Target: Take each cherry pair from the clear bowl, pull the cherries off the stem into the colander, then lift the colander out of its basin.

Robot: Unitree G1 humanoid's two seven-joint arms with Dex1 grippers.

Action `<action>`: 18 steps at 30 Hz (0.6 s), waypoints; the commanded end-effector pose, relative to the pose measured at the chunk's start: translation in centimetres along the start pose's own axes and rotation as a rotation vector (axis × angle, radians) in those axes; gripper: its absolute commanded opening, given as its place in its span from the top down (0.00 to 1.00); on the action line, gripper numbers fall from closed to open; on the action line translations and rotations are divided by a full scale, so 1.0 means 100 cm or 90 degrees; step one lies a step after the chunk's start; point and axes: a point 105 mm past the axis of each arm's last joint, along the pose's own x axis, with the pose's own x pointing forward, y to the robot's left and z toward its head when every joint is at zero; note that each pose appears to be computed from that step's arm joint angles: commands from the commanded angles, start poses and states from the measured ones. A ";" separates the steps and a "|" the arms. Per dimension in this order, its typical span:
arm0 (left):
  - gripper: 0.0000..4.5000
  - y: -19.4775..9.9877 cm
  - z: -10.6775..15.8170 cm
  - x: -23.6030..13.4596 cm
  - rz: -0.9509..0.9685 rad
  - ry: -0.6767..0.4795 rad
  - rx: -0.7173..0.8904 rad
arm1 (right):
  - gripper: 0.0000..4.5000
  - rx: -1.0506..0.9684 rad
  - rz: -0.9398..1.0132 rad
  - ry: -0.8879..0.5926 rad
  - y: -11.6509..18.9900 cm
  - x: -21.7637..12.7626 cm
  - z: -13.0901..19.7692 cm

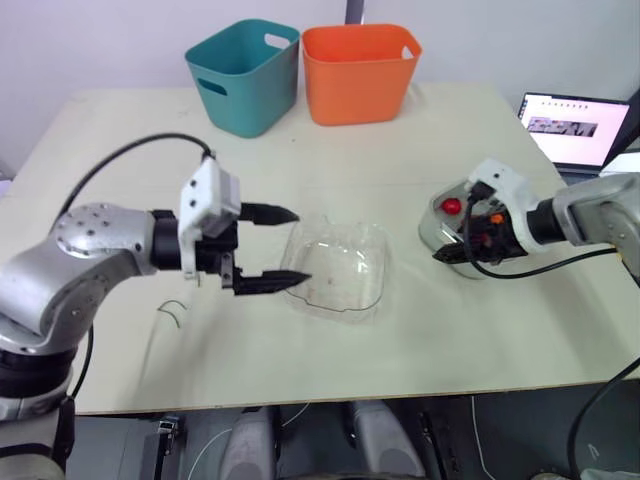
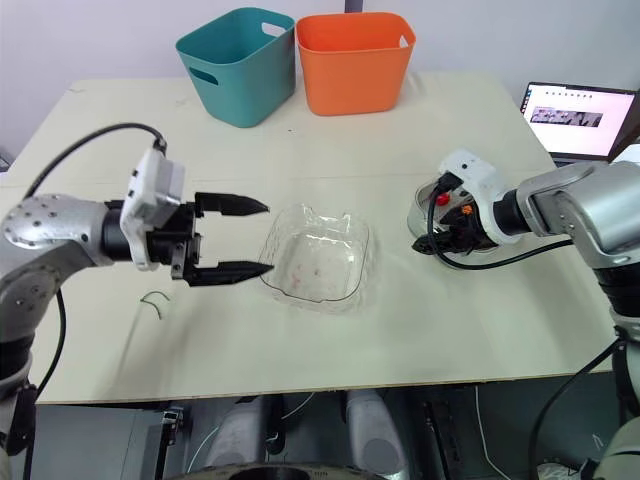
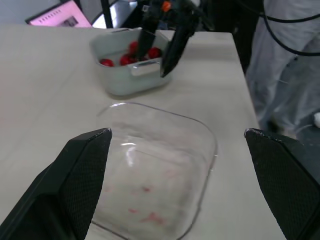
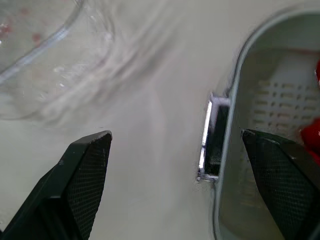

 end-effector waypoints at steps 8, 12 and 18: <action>0.00 -0.006 0.011 0.003 0.018 -0.034 0.023 | 0.00 -0.031 -0.027 -0.009 -0.009 -0.002 0.010; 0.00 -0.004 0.011 0.005 0.024 -0.036 0.025 | 0.30 -0.034 -0.028 -0.007 -0.009 0.002 0.009; 0.00 0.000 0.015 0.006 0.031 -0.046 0.031 | 0.76 -0.036 -0.030 -0.002 -0.011 0.009 0.007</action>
